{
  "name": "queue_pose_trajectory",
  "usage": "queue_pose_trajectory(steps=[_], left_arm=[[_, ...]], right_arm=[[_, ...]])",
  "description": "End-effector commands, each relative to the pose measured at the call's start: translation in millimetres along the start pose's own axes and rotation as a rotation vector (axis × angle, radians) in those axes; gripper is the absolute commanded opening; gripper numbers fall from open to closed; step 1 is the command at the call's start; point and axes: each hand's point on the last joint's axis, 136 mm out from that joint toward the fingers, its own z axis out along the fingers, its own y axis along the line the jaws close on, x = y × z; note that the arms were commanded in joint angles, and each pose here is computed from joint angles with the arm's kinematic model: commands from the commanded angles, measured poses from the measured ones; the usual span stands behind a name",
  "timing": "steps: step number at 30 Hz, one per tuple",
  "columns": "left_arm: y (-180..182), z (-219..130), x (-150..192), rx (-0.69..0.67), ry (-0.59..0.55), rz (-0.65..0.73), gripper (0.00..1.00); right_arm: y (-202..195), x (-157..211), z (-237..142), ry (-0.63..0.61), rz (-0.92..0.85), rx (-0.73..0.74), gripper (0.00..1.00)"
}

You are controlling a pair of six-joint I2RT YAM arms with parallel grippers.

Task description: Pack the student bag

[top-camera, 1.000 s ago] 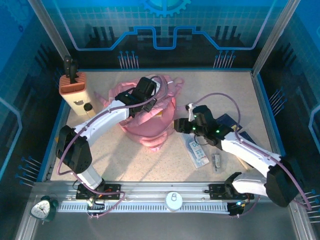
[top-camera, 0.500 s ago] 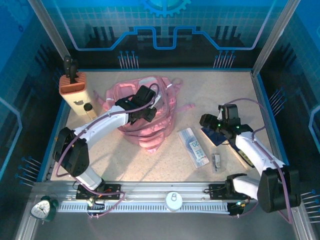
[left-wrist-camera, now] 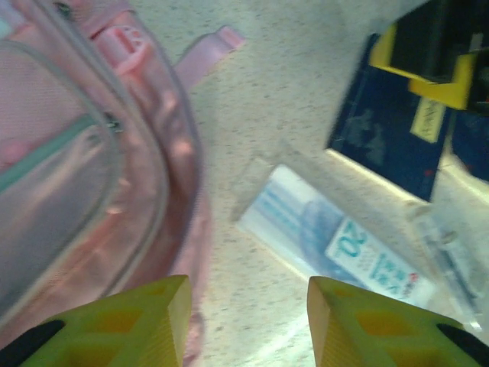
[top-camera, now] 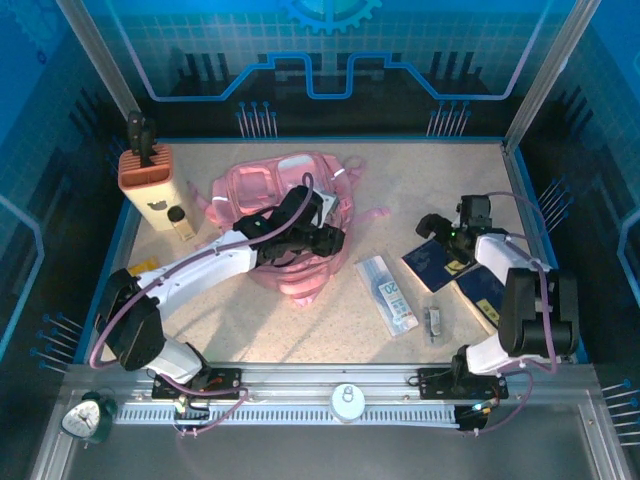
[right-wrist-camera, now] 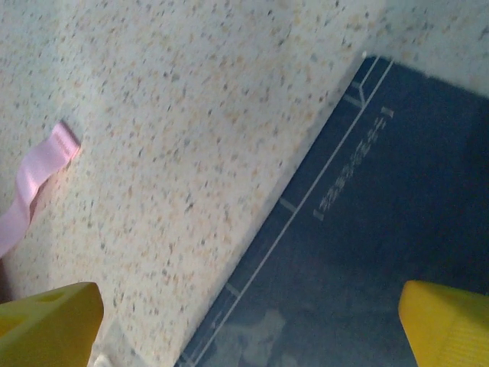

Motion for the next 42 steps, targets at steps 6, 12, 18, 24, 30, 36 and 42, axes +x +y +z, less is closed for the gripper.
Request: queue_pose_trajectory(steps=[6,12,18,24,30,36,42], left_arm=[[-26,12,-3,0.062,-0.026,-0.106,0.47],[-12,14,0,-0.008,-0.042,-0.184,0.49],[-2,9,3,-0.048,-0.065,-0.223,0.52],[0,5,5,-0.052,-0.070,-0.258,0.52],[-7,4,6,-0.019,-0.071,-0.286,0.52],[-22,11,6,0.014,-0.059,-0.266,0.52],[-35,25,7,0.039,-0.037,-0.258,0.52]], right_arm=[[19,-18,21,0.060,0.005,-0.089,1.00],[48,-11,38,0.147,-0.053,-0.186,1.00],[91,12,51,0.220,-0.162,-0.237,1.00],[141,30,47,0.269,-0.257,-0.363,1.00],[116,9,24,0.171,-0.237,-0.239,1.00],[43,-28,16,0.075,-0.064,-0.063,1.00],[11,-39,35,0.105,0.011,0.005,1.00]])
